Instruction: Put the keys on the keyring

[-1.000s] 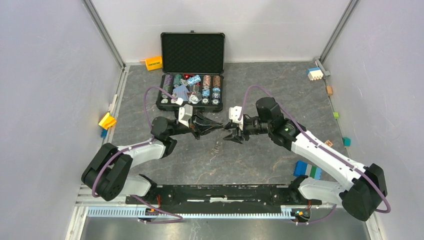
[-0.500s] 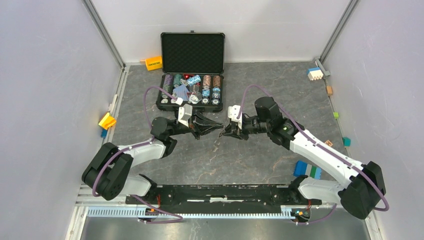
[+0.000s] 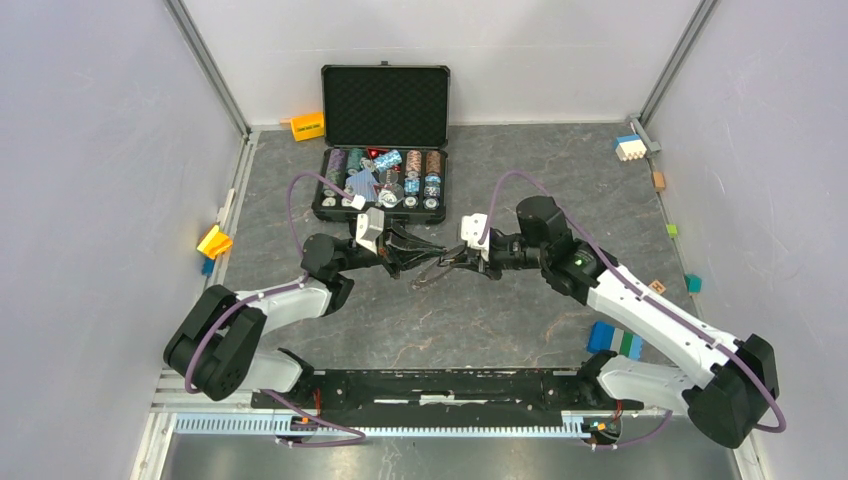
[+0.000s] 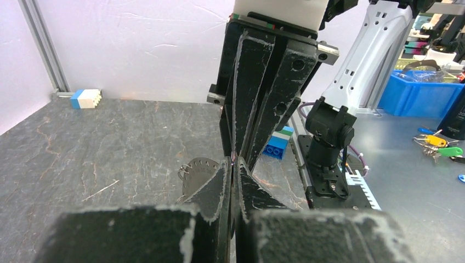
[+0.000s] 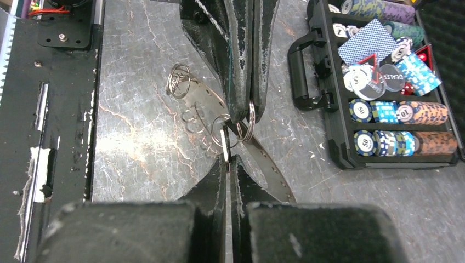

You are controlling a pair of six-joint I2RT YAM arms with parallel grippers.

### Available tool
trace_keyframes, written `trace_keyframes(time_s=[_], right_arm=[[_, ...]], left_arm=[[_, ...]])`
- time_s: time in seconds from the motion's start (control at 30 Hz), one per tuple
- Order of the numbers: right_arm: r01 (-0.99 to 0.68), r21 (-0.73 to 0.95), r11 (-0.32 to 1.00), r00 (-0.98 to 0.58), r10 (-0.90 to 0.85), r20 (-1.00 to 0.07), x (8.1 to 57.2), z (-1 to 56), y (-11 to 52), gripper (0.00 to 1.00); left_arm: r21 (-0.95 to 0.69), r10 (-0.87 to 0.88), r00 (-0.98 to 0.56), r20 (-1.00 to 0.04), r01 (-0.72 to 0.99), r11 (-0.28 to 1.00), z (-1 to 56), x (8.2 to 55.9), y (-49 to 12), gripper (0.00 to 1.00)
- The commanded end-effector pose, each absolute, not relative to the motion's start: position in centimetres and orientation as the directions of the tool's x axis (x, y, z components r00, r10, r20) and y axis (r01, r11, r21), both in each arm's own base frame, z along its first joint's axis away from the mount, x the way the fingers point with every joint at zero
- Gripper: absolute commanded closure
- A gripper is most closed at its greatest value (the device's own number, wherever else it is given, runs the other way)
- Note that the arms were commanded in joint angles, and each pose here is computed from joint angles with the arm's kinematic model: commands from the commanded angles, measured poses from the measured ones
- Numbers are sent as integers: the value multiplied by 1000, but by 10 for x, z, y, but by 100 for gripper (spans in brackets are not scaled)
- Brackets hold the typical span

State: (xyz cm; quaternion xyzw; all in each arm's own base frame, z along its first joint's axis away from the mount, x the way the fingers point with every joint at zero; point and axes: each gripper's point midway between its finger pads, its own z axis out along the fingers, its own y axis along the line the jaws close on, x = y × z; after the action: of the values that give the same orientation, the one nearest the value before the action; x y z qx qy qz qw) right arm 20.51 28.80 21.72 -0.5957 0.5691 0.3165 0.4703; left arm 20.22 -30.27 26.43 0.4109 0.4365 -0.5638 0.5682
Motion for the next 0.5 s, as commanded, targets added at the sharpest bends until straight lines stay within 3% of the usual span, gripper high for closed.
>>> trace_keyframes(time_s=[0.0, 0.47], right_arm=[[-956, -277, 97, 221, -381, -898, 205, 230, 282, 100], [-947, -302, 113, 233, -408, -883, 208, 235, 274, 100]], left_arm=[[42, -306, 52, -951, 998, 40, 274, 201, -300, 98], [77, -277, 82, -957, 997, 28, 267, 198, -301, 98]])
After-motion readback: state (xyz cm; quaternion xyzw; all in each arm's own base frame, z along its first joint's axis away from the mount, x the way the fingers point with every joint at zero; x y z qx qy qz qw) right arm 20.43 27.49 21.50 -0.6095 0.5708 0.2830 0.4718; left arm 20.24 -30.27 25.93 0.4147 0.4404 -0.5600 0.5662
